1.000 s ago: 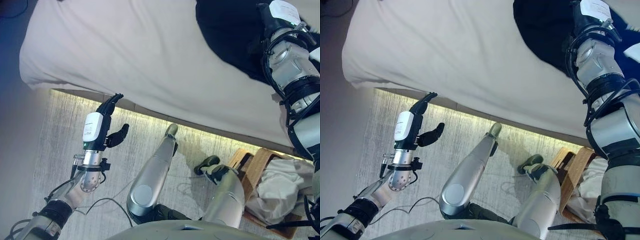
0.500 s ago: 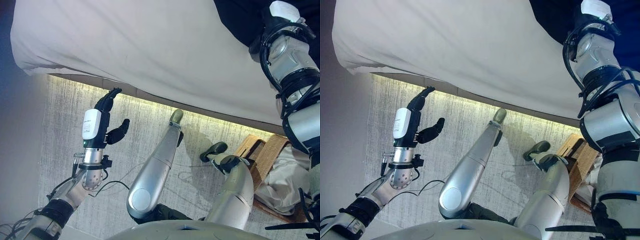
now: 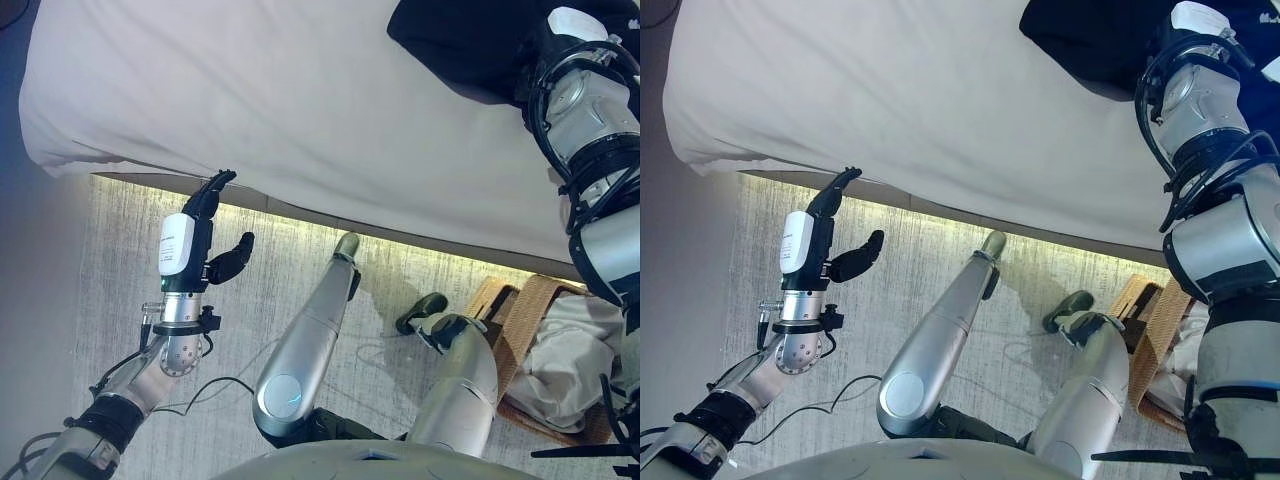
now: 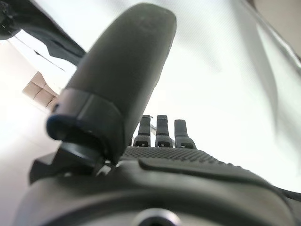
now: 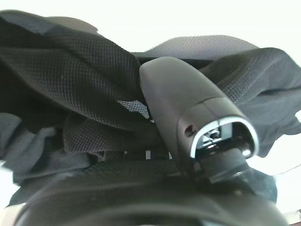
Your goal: Pick up the clothes from the bed and place them into the basket
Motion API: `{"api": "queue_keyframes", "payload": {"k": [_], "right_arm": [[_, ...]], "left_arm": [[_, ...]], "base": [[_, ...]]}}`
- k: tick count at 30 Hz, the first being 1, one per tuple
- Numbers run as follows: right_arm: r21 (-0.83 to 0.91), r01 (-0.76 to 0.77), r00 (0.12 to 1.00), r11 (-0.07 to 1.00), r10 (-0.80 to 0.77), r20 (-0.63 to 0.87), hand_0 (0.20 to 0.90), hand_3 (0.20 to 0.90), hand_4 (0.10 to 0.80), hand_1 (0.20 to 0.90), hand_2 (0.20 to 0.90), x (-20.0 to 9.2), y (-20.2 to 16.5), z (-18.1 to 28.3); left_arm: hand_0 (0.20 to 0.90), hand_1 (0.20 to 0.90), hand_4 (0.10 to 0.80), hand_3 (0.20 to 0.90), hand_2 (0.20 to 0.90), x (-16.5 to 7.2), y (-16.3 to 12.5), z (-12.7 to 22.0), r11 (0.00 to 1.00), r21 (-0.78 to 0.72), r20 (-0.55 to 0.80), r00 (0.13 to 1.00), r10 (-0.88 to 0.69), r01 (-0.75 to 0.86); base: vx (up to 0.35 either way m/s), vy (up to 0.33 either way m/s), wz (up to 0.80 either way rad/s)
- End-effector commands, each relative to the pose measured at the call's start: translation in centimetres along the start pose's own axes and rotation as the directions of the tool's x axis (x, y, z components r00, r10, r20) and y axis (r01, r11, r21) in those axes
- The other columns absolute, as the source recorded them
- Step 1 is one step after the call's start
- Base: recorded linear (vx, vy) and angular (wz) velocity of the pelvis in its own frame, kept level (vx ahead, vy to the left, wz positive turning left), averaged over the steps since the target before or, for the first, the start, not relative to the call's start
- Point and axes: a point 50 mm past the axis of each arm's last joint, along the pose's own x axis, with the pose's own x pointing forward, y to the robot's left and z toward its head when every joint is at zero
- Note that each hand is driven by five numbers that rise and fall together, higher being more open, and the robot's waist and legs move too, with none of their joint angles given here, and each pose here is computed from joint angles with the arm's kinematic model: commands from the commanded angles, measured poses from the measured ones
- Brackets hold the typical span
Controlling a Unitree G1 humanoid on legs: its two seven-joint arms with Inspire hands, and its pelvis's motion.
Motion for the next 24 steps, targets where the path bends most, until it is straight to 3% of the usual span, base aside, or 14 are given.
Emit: {"api": "queue_keyframes", "payload": {"k": [1, 9, 14, 24], "right_arm": [[-0.054, 0.123, 0.992, 0.991, -0.124, -0.022, 0.3, 0.2, 0.1, 0.3, 0.3, -0.1, -3.9, -1.9], [0.067, 0.15, 0.989, 0.986, -0.151, 0.008, 0.3, 0.2, 0.1, 0.3, 0.3, -0.2, -4.6, -2.4], [0.237, 0.183, 0.976, 0.954, -0.206, 0.074, 0.3, 0.2, 0.1, 0.3, 0.3, -0.5, -5.8, -1.8], [0.331, 0.236, 0.946, 0.914, -0.294, 0.138, 0.3, 0.2, 0.1, 0.3, 0.3, -1.2, -8.3, -2.5]], "left_arm": [[0.9, 0.9, 0.8, 0.9, 0.9, 0.8, 1.8, 0.9, 0.993, -0.057, 0.067, 0.992, 0.103, -0.1], [0.9, 0.9, 0.8, 0.9, 0.9, 1.2, 1.9, 0.3, 0.998, -0.003, 0.05, 0.997, 0.063, -0.063], [0.9, 0.9, 0.8, 0.9, 0.9, 0.9, 1.6, -1.3, 0.997, 0.072, -0.057, 0.998, 0.003, 0.001], [0.9, 0.9, 0.8, 0.9, 0.9, -1.6, 0.2, -3.5, 0.989, 0.107, -0.21, 0.974, -0.082, 0.106]], "base": [[0.013, -0.006, -0.09], [0.049, -0.019, -0.14], [0.08, -0.026, -0.21], [0.108, -0.045, -0.22]]}}
